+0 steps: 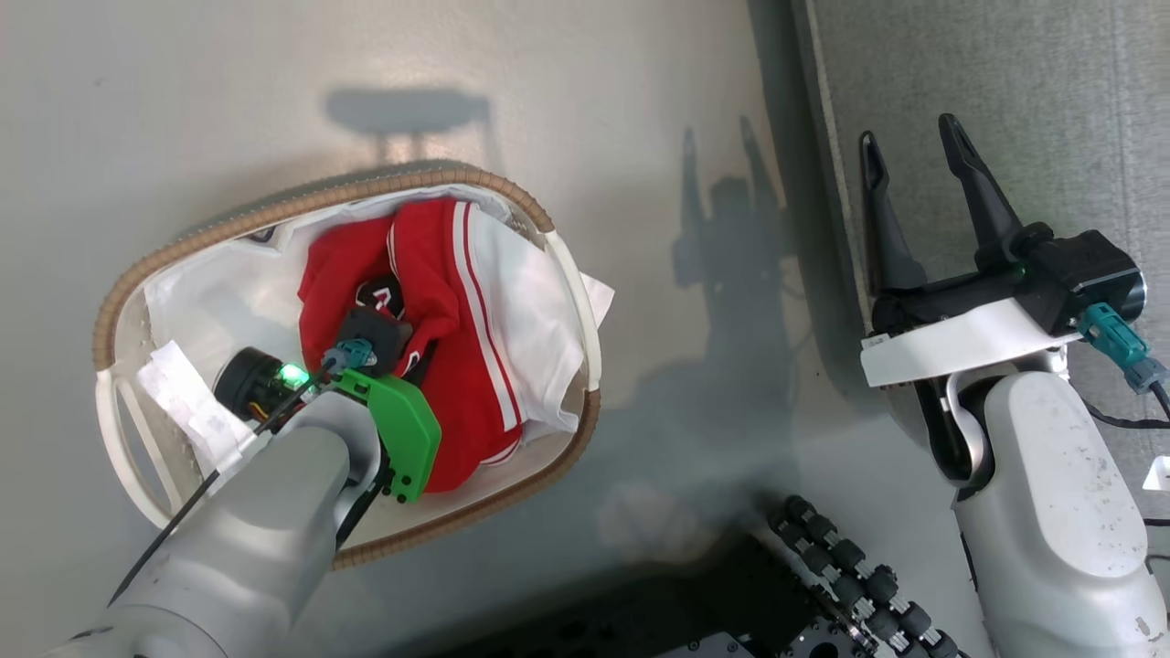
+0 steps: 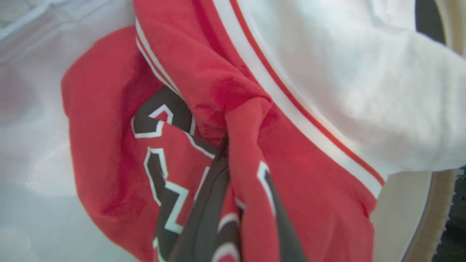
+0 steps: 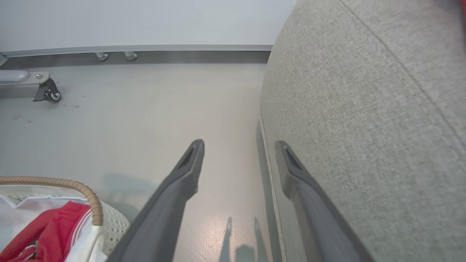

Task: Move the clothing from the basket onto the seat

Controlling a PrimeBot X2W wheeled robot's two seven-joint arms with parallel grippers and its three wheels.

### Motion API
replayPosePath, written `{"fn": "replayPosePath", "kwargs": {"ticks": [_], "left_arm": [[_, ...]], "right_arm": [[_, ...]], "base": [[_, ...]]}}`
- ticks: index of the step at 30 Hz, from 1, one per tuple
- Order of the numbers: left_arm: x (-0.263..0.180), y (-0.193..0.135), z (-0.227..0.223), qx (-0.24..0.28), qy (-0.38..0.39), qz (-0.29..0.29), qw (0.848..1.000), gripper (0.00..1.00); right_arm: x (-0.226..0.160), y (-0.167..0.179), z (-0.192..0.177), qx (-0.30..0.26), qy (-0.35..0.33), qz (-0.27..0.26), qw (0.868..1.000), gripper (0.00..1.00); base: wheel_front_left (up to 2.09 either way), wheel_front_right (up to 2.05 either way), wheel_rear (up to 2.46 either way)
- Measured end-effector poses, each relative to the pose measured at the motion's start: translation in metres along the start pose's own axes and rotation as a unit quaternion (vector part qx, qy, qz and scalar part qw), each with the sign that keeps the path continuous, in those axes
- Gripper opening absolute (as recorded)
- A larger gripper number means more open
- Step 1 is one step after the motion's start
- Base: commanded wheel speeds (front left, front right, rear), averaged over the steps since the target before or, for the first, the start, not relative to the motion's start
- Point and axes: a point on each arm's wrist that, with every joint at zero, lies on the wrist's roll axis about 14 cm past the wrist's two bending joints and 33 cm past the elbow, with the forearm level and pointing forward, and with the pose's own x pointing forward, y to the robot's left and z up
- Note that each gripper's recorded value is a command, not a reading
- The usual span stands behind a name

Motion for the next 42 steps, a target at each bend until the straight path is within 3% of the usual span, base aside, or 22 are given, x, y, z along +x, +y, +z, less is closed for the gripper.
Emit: {"fn": "replayPosePath", "kwargs": {"ticks": [11,21,32,42], "left_arm": [[-0.031,-0.021,0.017,0.002,-0.023,0.009,1.0,0.0],[-0.064,-0.042,0.059,0.01,-0.089,0.02,0.996,0.0],[-0.114,-0.066,0.116,0.029,-0.203,0.041,0.978,0.0],[-0.166,-0.085,0.151,0.044,-0.3,0.071,0.95,0.0]], "right_arm": [[-0.014,0.001,0.043,0.006,-0.04,0.001,0.999,1.0],[-0.036,0.009,0.076,0.009,-0.072,0.01,0.997,1.0],[-0.058,0.026,0.105,0.016,-0.105,0.03,0.994,1.0],[-0.077,0.046,0.125,0.025,-0.13,0.056,0.99,1.0]], "base": [[0.0,0.0,0.0],[0.0,0.0,0.0],[0.0,0.0,0.0],[0.0,0.0,0.0]]}}
